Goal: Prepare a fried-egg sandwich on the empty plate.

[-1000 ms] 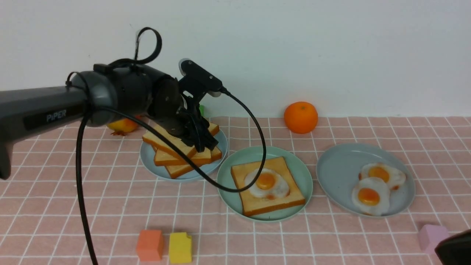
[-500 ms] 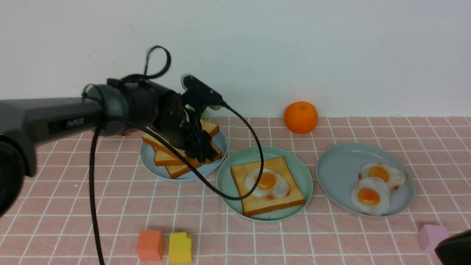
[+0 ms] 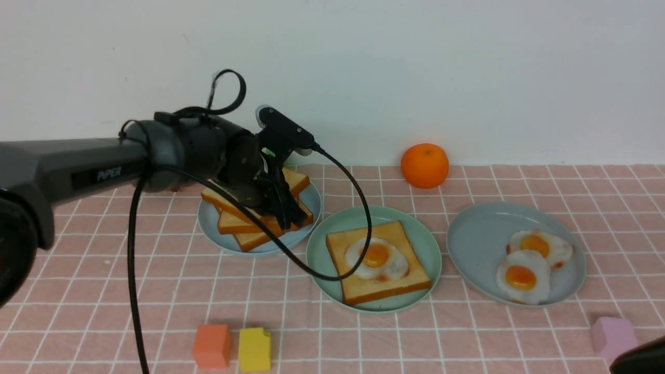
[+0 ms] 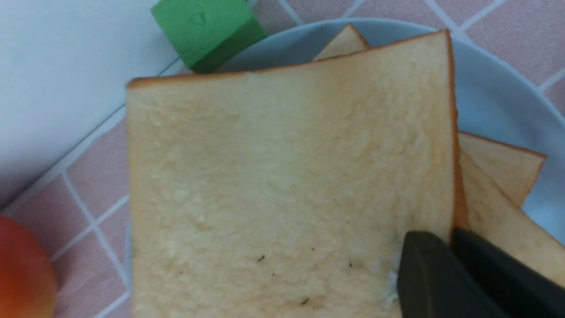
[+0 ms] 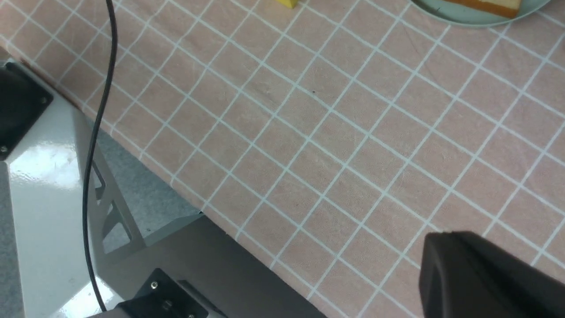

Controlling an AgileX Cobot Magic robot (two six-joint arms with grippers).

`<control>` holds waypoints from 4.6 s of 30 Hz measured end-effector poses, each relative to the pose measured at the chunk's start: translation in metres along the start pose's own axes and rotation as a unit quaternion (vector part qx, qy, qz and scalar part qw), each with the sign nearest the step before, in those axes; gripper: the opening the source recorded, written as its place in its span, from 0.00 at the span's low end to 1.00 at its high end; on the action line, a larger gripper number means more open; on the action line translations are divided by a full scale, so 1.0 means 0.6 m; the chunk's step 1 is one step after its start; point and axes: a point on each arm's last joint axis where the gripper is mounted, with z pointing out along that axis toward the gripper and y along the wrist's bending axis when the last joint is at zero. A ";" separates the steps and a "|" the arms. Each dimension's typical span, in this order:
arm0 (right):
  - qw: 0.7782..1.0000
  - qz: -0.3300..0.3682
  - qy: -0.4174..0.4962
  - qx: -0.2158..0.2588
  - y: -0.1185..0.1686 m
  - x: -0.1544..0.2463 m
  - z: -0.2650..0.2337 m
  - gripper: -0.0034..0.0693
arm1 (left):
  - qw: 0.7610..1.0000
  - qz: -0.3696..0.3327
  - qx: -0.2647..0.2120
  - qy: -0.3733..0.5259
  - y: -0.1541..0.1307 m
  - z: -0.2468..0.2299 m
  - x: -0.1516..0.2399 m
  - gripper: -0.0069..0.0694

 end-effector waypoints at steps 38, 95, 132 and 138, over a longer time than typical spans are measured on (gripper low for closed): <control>0.993 0.068 -0.096 0.008 -0.041 0.094 -0.068 0.11 | 0.958 0.238 0.137 -0.082 -0.242 -0.063 0.008 0.39; 0.981 0.105 -0.155 0.046 -0.061 0.120 -0.101 0.04 | 0.902 -0.162 0.242 -0.319 -0.144 -0.522 0.401 0.11; 0.887 0.135 -0.308 0.316 -0.164 0.332 0.195 0.05 | 0.909 -0.154 0.254 -0.294 -0.149 -0.519 0.407 0.11; 0.887 0.135 -0.308 0.316 -0.164 0.332 0.195 0.05 | 0.910 -0.153 0.256 -0.289 -0.150 -0.518 0.408 0.11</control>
